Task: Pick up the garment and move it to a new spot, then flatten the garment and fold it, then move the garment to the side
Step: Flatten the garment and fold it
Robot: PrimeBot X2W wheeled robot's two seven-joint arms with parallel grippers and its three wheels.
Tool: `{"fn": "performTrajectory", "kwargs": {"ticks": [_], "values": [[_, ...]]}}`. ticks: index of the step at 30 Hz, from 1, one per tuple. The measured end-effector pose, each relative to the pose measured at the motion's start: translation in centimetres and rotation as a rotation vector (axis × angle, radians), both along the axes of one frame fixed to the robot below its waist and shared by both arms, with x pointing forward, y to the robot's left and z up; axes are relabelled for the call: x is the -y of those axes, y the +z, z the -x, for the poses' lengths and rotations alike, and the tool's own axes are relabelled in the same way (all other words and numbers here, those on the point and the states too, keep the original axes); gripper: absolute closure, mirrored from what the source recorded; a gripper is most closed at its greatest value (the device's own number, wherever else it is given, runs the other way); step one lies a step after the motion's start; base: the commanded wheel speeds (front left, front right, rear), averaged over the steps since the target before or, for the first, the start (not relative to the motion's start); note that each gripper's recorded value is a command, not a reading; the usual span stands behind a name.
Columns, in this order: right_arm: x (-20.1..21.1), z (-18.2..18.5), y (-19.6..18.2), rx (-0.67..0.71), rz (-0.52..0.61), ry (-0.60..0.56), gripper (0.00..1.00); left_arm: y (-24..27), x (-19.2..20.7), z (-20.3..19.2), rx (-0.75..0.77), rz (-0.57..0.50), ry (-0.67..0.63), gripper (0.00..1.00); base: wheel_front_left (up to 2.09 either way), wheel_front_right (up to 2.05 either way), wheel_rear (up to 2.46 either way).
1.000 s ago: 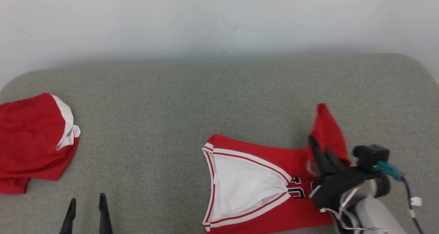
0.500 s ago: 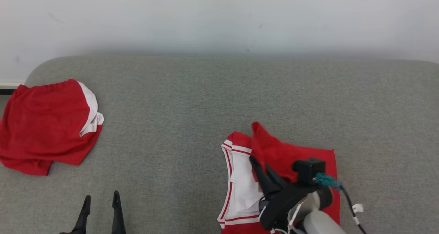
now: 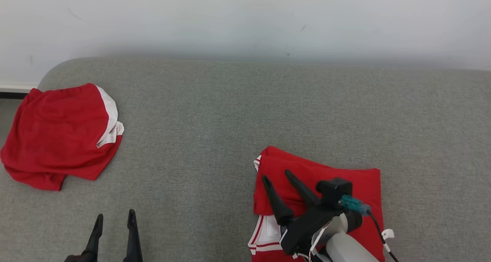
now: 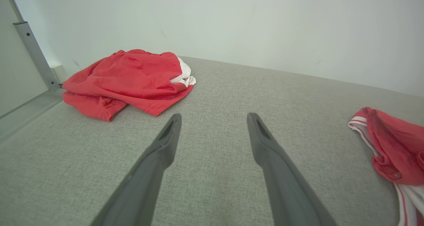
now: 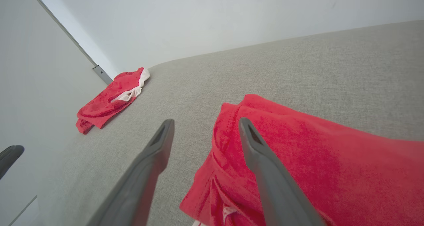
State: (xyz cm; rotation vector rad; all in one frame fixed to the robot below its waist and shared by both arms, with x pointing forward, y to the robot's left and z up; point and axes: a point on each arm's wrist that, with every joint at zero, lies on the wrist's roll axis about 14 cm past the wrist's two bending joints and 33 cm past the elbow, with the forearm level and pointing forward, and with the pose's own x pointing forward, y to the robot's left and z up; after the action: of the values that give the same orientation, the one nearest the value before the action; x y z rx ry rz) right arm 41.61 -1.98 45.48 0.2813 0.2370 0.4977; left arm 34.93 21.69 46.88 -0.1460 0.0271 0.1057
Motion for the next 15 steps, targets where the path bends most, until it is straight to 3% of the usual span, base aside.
{"fn": "performTrajectory", "kwargs": {"ticks": [5,15], "values": [[1.6,-1.4,2.5,0.096,-0.033,-0.057,0.00,0.1,-0.1,-0.3,0.003,-0.001,0.000,0.00,0.00,0.00,0.00],[11.1,-2.6,6.4,0.255,-0.011,-0.275,0.00,0.4,0.6,-1.1,0.015,-0.010,-0.028,0.00,0.00,0.00,0.00]]}}
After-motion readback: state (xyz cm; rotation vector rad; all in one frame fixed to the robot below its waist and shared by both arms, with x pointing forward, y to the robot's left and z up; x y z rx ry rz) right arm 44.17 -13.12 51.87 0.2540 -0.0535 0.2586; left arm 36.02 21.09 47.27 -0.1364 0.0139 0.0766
